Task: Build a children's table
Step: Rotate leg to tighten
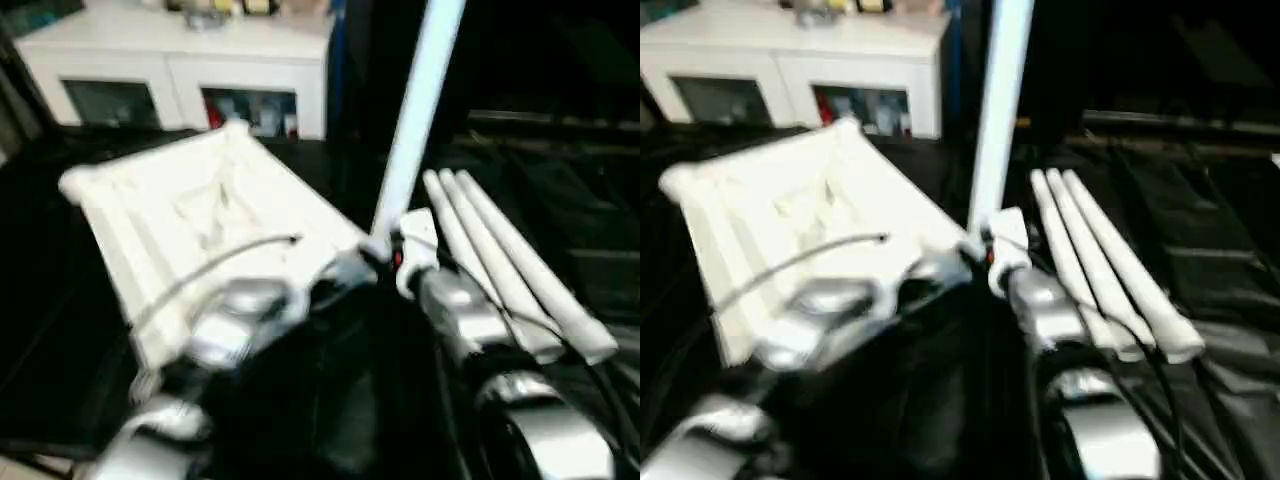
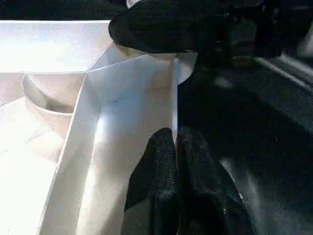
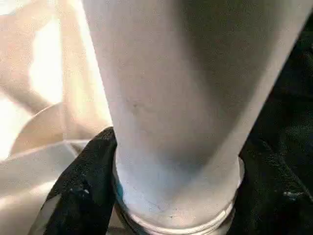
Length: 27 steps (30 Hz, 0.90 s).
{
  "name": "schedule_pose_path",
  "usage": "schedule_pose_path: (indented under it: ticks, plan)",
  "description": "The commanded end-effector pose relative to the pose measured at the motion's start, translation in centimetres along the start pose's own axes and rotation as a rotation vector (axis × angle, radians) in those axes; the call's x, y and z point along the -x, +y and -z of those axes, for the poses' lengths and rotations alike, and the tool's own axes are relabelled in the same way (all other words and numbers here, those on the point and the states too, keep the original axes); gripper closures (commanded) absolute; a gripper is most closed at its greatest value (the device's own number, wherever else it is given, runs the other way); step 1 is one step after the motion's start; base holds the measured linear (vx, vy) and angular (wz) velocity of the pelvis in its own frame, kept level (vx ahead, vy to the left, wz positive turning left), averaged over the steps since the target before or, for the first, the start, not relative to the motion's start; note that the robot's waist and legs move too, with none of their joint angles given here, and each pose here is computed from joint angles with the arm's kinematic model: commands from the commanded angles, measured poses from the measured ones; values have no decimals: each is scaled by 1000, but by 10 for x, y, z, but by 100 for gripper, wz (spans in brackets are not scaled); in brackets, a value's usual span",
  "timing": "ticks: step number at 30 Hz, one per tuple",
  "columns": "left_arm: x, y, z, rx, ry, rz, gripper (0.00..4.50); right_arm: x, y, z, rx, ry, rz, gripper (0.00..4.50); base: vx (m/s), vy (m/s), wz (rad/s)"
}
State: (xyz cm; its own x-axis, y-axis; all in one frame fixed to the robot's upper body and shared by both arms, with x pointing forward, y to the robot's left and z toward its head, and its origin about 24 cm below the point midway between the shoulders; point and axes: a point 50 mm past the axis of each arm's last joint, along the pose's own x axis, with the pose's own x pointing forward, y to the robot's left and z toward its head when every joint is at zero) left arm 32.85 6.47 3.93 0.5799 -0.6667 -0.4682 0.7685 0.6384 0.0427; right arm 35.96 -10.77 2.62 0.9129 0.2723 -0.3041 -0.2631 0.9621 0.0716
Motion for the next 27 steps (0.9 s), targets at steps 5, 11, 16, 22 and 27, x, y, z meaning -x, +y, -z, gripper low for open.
schedule_pose_path:
  ticks: [5, 11, 16, 22, 27]
  plan:
    - [2, 14, 4, -29, 8, -151, 450, -2, 30, 15, -57, 26, -83, 77, 0, 0, 0]
    - [5, 13, 5, -55, -26, -105, 450, 0, 20, 0, 45, -57, -88, 27, 0, 0, 0]
    - [15, 11, 10, -86, -46, -10, 450, 9, 3, -5, 118, -82, -182, 27, 0, 0, 0]
    - [35, 20, 25, -121, -22, 80, 450, 23, -10, -7, 190, -75, -370, 27, 0, 0, 0]
    - [52, 20, 28, -140, -45, 196, 450, 35, -16, -6, 262, -43, -542, 27, 0, 0, 0]
